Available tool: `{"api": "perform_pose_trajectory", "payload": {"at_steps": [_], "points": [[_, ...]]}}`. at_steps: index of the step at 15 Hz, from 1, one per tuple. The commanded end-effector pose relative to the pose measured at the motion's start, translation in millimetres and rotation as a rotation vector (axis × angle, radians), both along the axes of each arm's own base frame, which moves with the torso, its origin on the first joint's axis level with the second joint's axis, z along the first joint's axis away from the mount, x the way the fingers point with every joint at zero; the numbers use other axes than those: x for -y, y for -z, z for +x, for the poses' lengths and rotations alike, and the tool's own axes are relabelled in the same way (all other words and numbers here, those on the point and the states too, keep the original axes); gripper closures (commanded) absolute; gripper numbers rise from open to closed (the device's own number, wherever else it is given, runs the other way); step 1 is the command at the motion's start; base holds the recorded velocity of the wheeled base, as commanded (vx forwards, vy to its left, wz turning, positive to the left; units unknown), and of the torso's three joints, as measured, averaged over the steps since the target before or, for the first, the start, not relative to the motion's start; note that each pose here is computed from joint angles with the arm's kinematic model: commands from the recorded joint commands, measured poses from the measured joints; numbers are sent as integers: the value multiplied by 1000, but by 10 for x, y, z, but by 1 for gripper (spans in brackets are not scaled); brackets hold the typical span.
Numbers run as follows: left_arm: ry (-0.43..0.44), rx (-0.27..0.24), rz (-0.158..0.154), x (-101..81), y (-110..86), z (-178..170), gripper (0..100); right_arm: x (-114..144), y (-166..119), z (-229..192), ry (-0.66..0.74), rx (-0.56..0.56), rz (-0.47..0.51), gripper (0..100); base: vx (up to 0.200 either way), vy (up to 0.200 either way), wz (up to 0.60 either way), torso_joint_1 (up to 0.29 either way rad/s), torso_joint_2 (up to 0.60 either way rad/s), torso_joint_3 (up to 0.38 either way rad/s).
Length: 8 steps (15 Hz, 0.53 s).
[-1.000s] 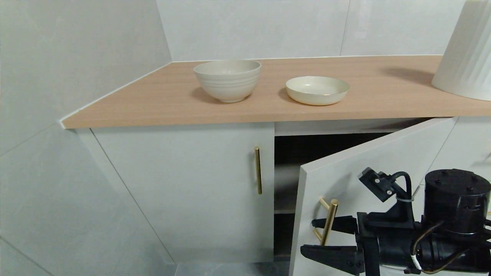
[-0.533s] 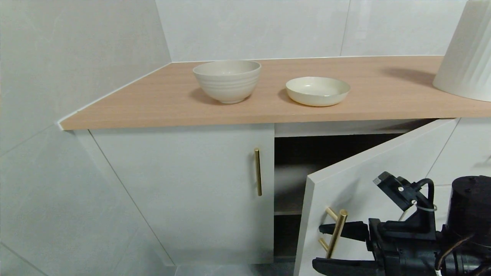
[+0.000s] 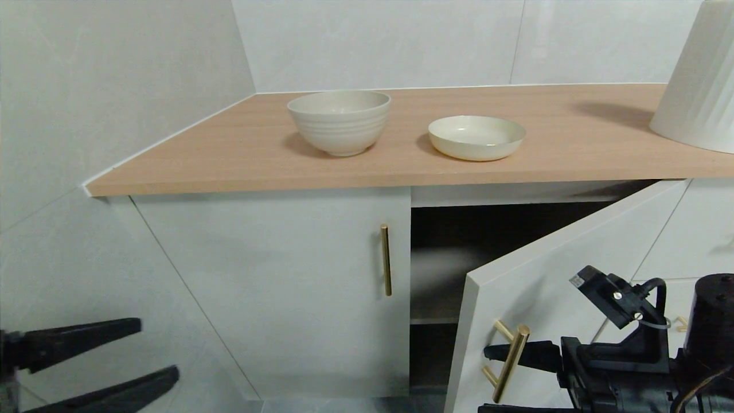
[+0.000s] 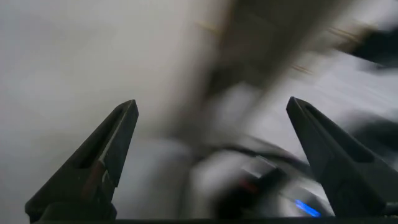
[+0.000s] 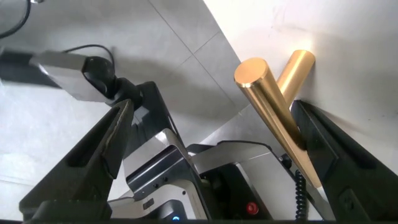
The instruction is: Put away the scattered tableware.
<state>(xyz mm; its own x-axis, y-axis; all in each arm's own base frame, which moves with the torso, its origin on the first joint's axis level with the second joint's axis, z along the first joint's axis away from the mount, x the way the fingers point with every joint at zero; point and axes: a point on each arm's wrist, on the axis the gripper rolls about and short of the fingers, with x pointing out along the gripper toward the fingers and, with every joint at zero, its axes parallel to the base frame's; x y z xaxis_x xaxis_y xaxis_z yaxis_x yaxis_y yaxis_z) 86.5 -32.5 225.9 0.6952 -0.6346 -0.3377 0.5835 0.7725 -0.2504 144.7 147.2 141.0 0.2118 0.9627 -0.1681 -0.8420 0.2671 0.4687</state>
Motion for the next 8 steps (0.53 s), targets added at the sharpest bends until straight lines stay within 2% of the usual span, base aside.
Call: {"api": "perform_pose_trajectory", "payload": {"at_steps": [1, 3, 4, 5, 6, 7, 8], "points": [[197, -191, -10, 413, 249, 432, 0, -3, 2, -12, -3, -3, -2, 0, 0, 0, 0, 0, 0, 0], [247, -160, -19, 616, 292, 628, 0, -7, 5, -7, -3, -4, -3, 0, 0, 0, 0, 0, 0, 0], [260, -171, -33, 690, 322, 685, 0, -11, 13, -7, -4, -6, -5, 0, 0, 0, 0, 0, 0, 0], [263, -206, -48, 763, 374, 757, 0, -14, 13, -3, -3, -6, -6, 0, 0, 0, 0, 0, 0, 0], [260, -211, -54, 831, 414, 871, 0, -14, 13, -3, -3, -6, -6, 0, 0, 0, 0, 0, 0, 0], [262, -206, -51, 874, 445, 937, 0, -14, 13, -3, -3, -6, -6, 0, 0, 0, 0, 0, 0, 0], [280, -176, -56, 986, 493, 1043, 0, -14, 13, -3, -2, -4, -6, 0, 0, 0, 0, 0, 0, 0]]}}
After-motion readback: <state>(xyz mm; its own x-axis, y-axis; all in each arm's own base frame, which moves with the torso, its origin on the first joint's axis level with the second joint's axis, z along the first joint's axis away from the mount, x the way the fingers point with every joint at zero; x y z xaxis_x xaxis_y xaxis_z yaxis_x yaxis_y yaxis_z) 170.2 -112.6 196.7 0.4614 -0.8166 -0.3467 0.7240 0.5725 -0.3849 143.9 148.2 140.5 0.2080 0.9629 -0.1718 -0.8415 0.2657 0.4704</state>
